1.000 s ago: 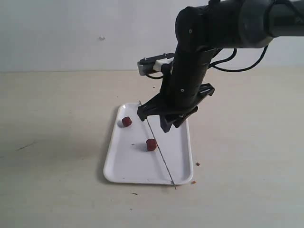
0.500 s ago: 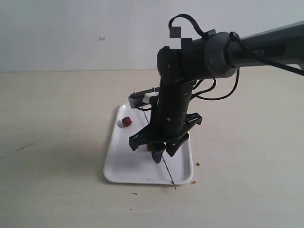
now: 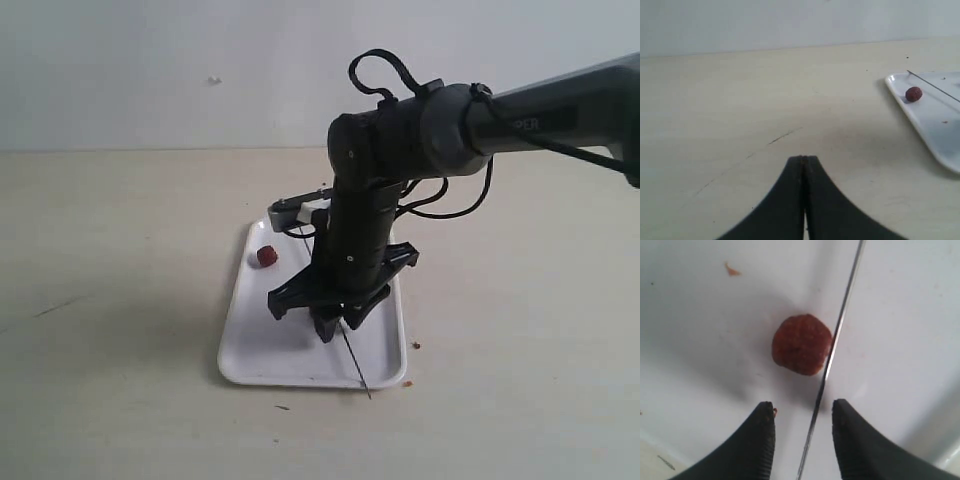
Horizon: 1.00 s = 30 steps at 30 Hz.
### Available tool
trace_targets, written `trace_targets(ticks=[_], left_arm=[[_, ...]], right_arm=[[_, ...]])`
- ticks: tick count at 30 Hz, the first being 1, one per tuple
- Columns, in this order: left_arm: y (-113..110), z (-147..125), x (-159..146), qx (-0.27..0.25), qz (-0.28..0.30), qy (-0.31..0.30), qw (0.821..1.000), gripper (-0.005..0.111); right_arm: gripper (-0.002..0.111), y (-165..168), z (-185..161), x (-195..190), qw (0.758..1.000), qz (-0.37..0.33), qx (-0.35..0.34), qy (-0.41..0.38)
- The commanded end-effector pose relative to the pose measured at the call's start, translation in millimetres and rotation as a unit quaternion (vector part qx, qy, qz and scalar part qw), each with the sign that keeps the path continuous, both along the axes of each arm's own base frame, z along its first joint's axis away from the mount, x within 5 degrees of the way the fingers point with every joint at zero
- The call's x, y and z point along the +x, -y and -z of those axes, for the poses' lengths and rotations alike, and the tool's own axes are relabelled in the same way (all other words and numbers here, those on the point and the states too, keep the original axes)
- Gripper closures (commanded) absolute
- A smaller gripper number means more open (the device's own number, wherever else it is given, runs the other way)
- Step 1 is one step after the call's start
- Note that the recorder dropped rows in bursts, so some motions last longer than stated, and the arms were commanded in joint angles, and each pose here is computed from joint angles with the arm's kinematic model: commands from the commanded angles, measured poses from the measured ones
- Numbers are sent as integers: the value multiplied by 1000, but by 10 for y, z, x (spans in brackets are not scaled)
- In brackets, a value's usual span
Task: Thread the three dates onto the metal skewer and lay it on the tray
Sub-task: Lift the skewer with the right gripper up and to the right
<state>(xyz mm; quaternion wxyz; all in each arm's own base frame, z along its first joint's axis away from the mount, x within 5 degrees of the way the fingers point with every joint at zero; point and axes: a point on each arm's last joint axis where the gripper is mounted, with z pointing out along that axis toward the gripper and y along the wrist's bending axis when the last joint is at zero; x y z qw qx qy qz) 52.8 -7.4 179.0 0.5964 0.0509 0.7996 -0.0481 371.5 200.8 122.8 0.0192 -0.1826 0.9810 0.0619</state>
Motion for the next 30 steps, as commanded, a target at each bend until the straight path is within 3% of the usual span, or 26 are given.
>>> trace_targets(ticks=[1,15,25,30], left_arm=[[-3,-21,-1,0,-2,10,1000,107],[-3,-21,-1,0,-2,10,1000,107],[-3,-21,-1,0,-2,10,1000,107],[-3,-21,-1,0,-2,10,1000,107]], right_arm=[[71,-19,42,13,1000,-3,-2,2],[72,6,85,-29,1000,-6,-14,-16],[108,27,105,-47,1000,-8,-22,-20],[108,21,95,-30,1000,3,-19,-11]])
